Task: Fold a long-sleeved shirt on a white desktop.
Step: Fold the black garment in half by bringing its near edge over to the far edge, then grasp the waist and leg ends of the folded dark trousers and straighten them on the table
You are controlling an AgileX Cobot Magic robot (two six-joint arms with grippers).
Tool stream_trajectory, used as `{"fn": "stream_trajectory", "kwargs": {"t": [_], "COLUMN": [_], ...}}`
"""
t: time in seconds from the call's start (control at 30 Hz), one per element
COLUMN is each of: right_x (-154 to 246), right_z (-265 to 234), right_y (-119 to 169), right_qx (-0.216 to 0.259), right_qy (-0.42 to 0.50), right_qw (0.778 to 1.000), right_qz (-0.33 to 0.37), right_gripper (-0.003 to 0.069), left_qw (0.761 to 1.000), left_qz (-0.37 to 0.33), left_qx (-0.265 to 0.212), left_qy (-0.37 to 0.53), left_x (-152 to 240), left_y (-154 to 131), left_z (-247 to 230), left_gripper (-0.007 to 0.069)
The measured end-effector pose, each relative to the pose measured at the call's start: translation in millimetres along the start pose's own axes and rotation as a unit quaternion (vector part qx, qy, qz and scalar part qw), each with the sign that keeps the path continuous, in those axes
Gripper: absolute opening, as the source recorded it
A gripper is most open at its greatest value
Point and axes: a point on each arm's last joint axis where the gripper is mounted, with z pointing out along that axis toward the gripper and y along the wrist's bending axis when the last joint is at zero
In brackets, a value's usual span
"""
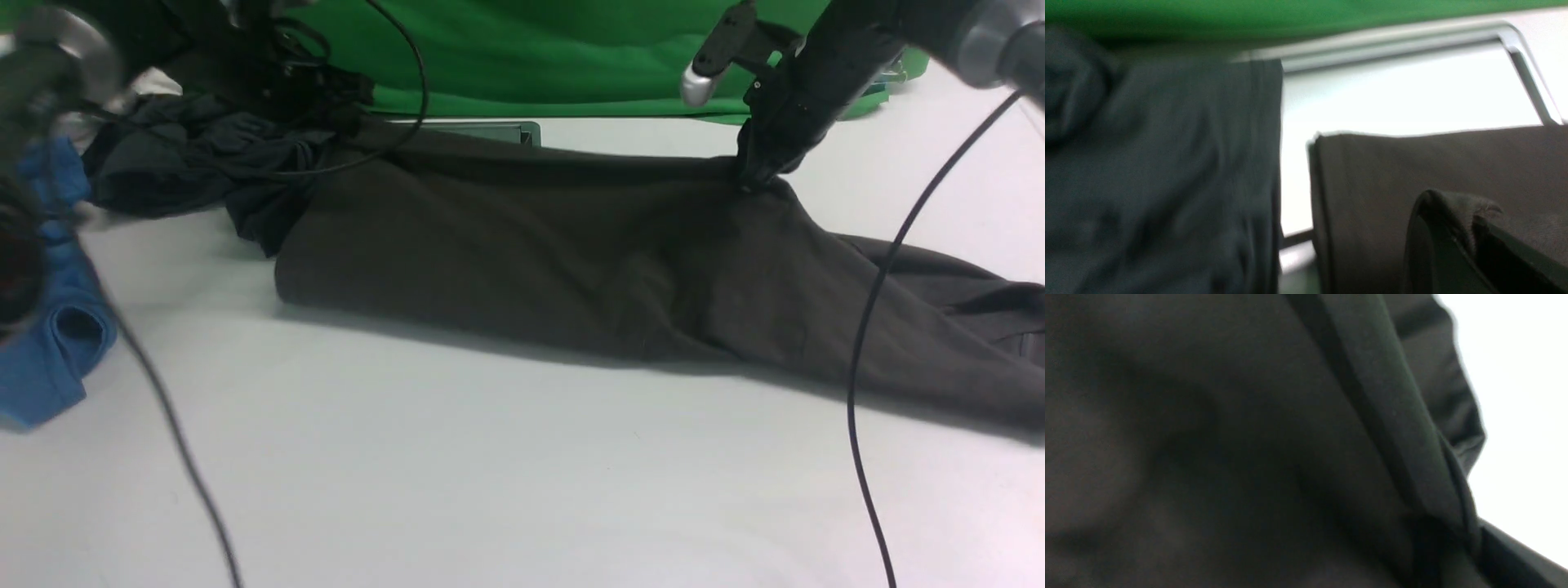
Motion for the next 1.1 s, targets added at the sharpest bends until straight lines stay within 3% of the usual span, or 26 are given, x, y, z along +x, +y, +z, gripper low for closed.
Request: {"fn": "stream_trajectory", "kwargs": {"t": [0.2,0.27,0.3,0.47,0.5,0.53,0.57,0.7,0.73,0.77,0.83,0.97,1.1], "right_x": [2.3,3.7,3.8,-10.0,-13.0,-13.9,-16.3,-9.7,-1.6,1.2,18.0,39.0,57.0], "right_z": [35.7,41.7,41.7,-2.1,-18.7,-22.1,-48.4,-115.2,-153.8,-155.8,-200.3,-221.1,-212.4], "right_y": [-10.2,-11.4,-11.7,-21.2,-21.4,-21.1,-20.1,-22.2,-21.1,-21.1,-10.9,12.5,32.1], "right_qx": [0.031,0.037,0.037,0.066,0.062,0.06,0.046,0.032,0.044,0.043,0.062,0.057,0.023], "right_qy": [-0.027,-0.028,-0.028,-0.073,-0.087,-0.09,-0.113,-0.176,-0.207,-0.207,-0.229,-0.223,-0.181], "right_qw": [0.997,0.995,0.995,0.982,0.977,0.976,0.969,0.952,0.943,0.943,0.935,0.927,0.913], "right_qz": [0.065,0.088,0.093,0.162,0.183,0.187,0.215,0.249,0.255,0.258,0.264,0.296,0.365], "right_gripper": [0.0071,0.0167,0.0188,0.0575,0.0628,0.0628,0.0664,0.0673,0.0635,0.0629,0.0539,0.047,0.0501], "left_qw": [0.999,0.999,0.999,1.0,1.0,1.0,1.0,0.999,0.997,0.997,0.993,0.979,0.959], "left_qz": [-0.039,-0.039,-0.038,-0.014,-0.012,-0.011,-0.009,-0.022,-0.045,-0.049,-0.098,-0.156,-0.215], "left_qx": [-0.001,-0.002,-0.002,0.0,0.003,0.003,0.009,0.029,0.028,0.028,0.013,0.019,0.058], "left_qy": [0.003,0.005,0.005,-0.005,-0.003,-0.006,0.003,0.038,0.051,0.054,0.068,0.131,0.177], "left_x": [9.7,8.5,7.8,-18.3,-23.3,-25.7,-31.1,-34.8,-34.0,-33.5,-23.0,12.6,48.6], "left_y": [13.5,14.5,14.3,4.2,2.0,1.6,0.1,5.1,15.3,16.6,37.5,49.0,44.1], "left_z": [44.4,45.1,44.3,3.1,-9.2,-14.3,-33.9,-75.9,-96.7,-98.9,-116.3,-107.4,-77.8], "left_gripper": [0.0078,0.0166,0.0174,0.0467,0.0541,0.0553,0.0622,0.0679,0.0688,0.0689,0.0693,0.0693,0.0693]}}
